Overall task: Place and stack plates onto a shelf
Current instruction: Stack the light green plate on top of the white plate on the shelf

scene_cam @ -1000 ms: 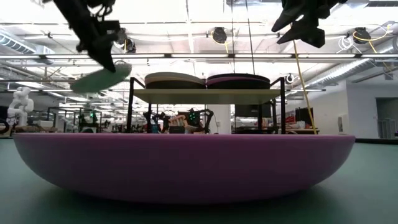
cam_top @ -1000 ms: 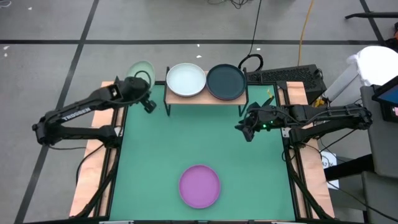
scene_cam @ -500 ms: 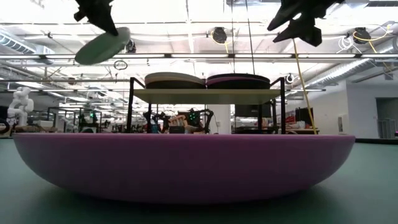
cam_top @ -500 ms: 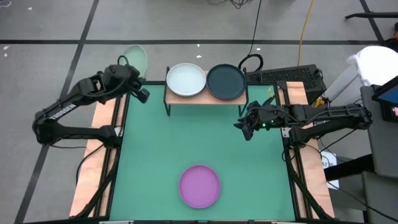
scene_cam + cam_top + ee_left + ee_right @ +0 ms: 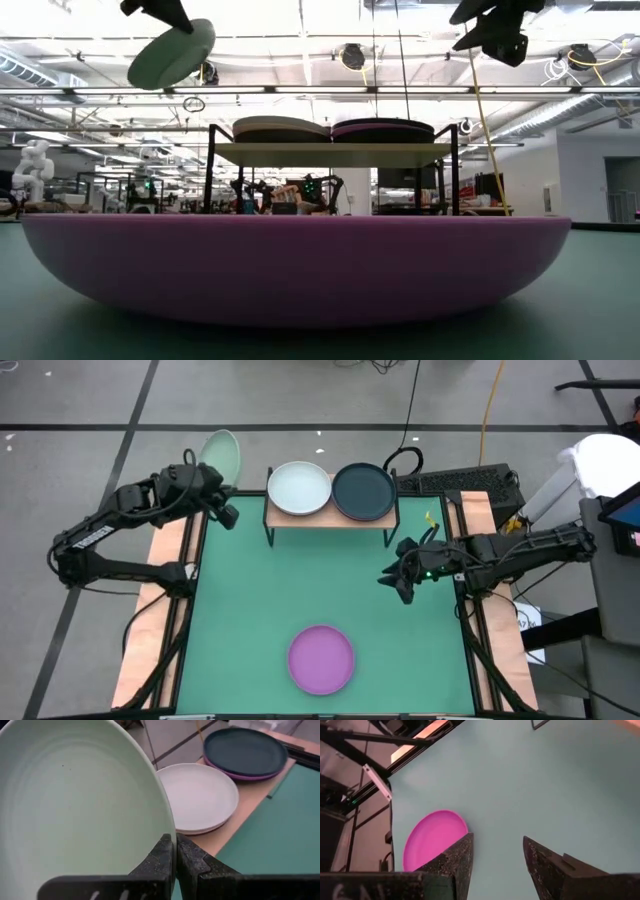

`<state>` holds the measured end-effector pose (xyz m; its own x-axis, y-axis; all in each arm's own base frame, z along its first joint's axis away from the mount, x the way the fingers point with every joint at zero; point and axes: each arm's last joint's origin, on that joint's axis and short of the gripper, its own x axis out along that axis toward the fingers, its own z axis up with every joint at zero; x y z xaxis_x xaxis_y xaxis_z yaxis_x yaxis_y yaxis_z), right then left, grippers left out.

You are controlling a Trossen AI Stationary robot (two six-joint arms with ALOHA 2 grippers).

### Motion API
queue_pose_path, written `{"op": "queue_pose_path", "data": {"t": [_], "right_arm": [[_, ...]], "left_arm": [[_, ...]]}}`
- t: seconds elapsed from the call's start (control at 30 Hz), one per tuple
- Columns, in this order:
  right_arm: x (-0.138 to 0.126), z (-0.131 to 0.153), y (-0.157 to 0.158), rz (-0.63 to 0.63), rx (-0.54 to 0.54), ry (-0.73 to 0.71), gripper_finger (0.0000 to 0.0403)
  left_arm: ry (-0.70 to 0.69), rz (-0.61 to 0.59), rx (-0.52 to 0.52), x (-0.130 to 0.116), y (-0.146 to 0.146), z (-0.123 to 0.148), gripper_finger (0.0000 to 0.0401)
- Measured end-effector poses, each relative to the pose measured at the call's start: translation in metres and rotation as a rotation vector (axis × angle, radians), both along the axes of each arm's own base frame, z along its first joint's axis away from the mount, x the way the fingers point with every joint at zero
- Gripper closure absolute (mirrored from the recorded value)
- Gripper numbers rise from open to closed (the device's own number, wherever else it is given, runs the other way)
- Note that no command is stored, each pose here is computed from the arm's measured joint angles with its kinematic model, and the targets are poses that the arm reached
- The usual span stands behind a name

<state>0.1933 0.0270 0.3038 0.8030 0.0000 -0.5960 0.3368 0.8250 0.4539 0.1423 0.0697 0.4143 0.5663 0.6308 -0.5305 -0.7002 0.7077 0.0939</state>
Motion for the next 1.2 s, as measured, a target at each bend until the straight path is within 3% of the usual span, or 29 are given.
{"op": "queue_pose_path", "data": {"t": [0.53, 1.2], "right_arm": [[-0.003, 0.001, 0.008, 0.041, 0.003, -0.006, 0.0248], [-0.008, 0.005, 0.007, 0.046, -0.005, -0.032, 0.0248]], "left_arm": [[0.099, -0.213, 0.090, 0.066, -0.006, 0.028, 0.0393], [0.113, -0.357, 0.215, 0.116, 0.003, 0.065, 0.0393]]}}
